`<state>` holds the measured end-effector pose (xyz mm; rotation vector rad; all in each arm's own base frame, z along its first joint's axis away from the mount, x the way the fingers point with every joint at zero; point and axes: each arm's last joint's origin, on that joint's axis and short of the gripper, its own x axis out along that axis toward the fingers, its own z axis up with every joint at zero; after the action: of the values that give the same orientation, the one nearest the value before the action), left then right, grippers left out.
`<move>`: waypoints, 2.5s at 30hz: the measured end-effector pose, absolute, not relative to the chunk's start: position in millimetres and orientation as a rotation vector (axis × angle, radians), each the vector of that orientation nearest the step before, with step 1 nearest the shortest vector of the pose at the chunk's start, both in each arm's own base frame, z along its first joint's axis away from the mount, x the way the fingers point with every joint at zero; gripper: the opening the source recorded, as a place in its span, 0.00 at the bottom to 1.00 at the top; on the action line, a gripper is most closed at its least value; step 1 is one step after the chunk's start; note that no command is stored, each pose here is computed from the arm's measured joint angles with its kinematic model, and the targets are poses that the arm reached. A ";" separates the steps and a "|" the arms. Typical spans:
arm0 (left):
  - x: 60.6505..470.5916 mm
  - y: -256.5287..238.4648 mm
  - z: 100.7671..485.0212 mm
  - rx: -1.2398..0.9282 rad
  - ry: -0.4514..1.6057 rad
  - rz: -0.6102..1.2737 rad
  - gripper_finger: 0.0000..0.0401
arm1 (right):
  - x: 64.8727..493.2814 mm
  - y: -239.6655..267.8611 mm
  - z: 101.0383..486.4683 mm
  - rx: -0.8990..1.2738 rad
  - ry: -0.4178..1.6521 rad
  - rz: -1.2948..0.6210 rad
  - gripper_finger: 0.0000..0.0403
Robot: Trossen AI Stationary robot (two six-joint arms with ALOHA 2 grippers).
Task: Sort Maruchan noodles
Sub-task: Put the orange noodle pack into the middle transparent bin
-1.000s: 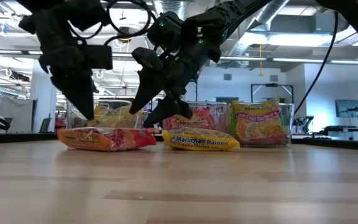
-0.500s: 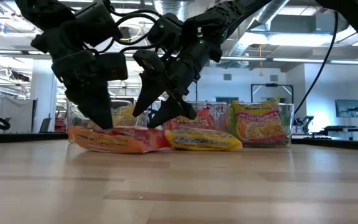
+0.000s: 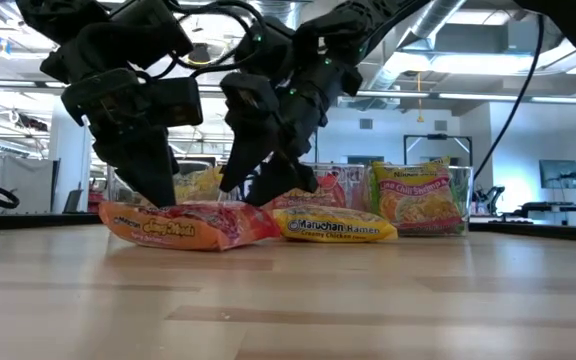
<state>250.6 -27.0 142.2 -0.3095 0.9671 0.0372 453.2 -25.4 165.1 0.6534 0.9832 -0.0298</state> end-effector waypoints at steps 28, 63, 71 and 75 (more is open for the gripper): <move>264.6 -26.6 157.3 -0.245 0.880 0.022 0.00 | 454.8 -6.8 146.4 0.754 1.058 -0.089 0.17; 185.8 9.5 311.5 -0.172 0.504 0.315 0.00 | 452.7 -43.5 278.5 0.232 1.172 -0.244 0.01; 163.7 11.2 326.3 -0.192 0.400 0.382 0.00 | 433.8 -65.2 306.0 -0.121 1.248 -0.483 0.01; 159.5 12.3 327.8 -0.183 0.388 0.424 0.00 | 423.5 -75.7 315.2 -0.268 1.282 -0.590 0.01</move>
<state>159.5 12.3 327.8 -0.1830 0.3876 0.4244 423.5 -75.7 315.2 -0.2678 1.2820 -0.5898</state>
